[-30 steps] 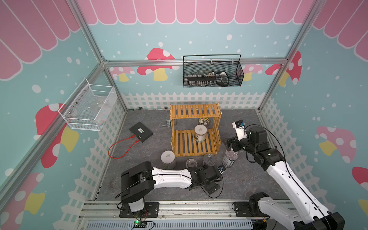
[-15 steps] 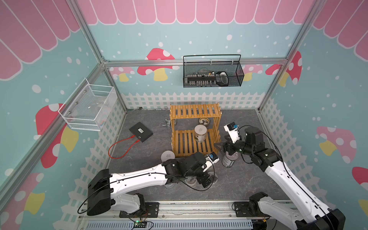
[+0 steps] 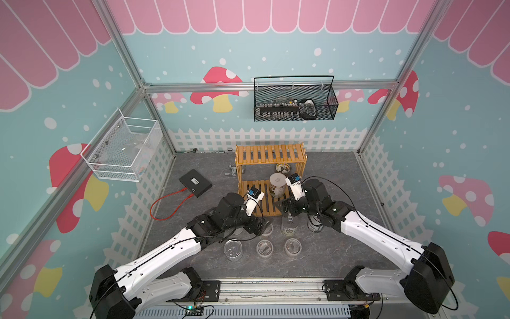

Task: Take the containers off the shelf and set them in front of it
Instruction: 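Pick up a container from the shelf.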

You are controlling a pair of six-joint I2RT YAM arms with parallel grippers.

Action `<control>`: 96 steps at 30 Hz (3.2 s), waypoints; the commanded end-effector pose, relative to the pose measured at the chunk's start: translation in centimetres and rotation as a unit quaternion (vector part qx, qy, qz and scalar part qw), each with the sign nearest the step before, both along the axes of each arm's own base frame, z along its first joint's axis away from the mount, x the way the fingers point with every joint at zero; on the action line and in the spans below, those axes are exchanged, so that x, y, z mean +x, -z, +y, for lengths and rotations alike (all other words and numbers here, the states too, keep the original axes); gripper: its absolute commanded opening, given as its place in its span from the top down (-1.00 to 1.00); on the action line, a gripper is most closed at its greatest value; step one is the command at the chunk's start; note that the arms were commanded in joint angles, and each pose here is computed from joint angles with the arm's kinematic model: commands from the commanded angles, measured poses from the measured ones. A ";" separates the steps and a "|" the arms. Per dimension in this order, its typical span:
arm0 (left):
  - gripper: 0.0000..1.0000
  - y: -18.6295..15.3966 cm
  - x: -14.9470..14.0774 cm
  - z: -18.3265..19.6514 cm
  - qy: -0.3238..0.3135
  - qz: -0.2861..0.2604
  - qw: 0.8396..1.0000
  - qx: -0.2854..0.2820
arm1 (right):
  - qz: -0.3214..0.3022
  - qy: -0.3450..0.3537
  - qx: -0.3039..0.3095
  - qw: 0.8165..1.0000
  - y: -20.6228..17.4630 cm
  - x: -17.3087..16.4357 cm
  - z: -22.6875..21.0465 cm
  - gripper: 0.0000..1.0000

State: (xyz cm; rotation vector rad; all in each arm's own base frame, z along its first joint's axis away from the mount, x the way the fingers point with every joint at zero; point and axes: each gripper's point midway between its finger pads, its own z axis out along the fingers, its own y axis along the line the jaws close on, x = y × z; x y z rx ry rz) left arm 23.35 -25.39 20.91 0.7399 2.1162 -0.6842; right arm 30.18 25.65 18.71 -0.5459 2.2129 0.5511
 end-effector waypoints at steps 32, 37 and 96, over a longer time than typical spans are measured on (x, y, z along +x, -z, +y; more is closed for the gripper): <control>-0.99 1.8 1.7 1.8 -0.042 0.046 0.998 -0.021 | 0.010 0.242 -0.041 0.969 5.7 13.4 0.4 -0.99; -0.98 2.1 1.7 1.7 -0.041 0.049 0.998 -0.018 | 0.007 0.238 -0.036 0.970 5.6 14.8 0.3 -0.99; -0.98 1.8 4.0 3.9 -0.099 0.038 0.994 -0.014 | -0.115 -0.019 -0.098 0.988 0.4 11.7 1.9 -0.39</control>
